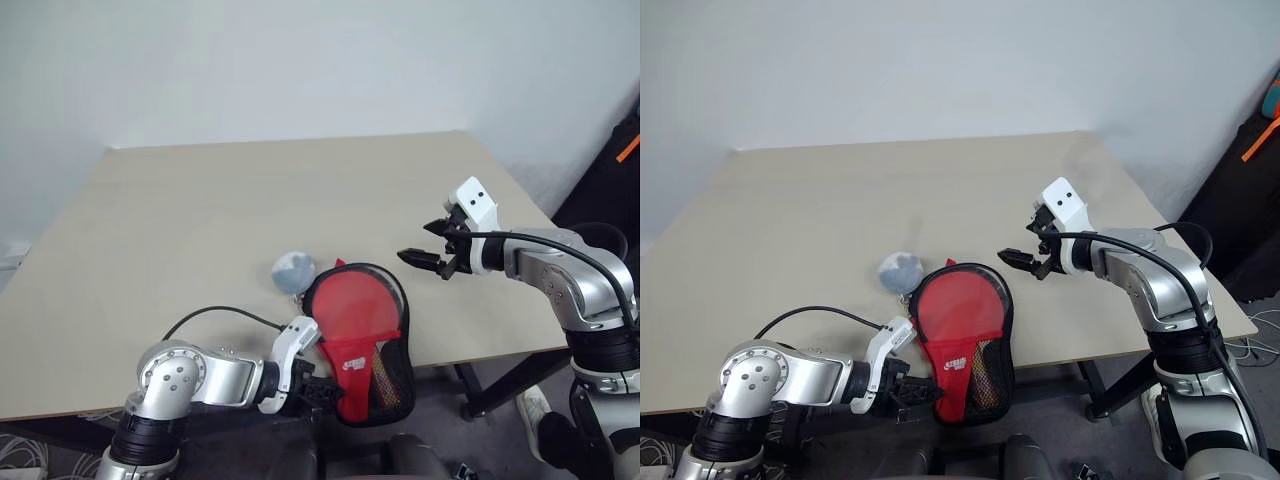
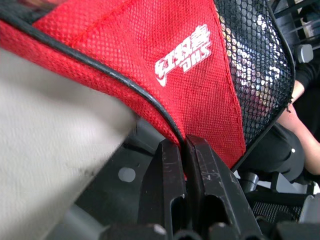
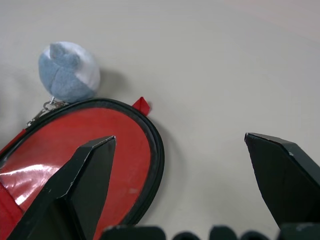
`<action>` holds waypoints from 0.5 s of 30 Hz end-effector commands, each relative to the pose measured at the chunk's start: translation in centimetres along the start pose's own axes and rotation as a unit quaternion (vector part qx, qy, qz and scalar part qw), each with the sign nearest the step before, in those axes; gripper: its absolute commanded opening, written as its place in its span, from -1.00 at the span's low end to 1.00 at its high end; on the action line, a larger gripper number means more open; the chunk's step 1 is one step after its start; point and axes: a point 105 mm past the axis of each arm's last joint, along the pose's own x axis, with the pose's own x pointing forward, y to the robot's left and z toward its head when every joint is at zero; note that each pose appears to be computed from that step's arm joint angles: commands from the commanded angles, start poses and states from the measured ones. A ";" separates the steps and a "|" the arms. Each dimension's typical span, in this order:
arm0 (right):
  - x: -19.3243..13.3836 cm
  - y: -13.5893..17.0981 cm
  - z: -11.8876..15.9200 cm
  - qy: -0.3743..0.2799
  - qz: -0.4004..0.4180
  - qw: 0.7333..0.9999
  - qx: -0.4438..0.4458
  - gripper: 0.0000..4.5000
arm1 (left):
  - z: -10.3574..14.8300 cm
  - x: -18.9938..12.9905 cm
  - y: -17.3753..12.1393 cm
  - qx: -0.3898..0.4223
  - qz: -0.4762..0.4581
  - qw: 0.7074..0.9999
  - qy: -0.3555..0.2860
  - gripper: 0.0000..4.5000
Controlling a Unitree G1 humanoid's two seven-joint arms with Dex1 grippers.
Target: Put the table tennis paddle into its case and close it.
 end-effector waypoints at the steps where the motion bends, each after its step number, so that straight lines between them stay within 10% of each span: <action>1: -0.3 0.1 1.6 -0.024 -0.002 1.000 -0.020 1.00 | -0.3 -0.2 -1.1 0.016 -0.016 1.000 0.006 -0.99; 10: -0.1 0.2 1.6 -0.024 -0.002 1.000 -0.018 1.00 | -0.1 -0.5 -1.3 0.021 -0.017 1.000 0.008 -0.99; 15: -0.1 0.2 1.6 -0.025 -0.003 1.000 -0.017 1.00 | 0.4 -0.8 -1.5 0.033 -0.016 0.999 -0.001 -0.48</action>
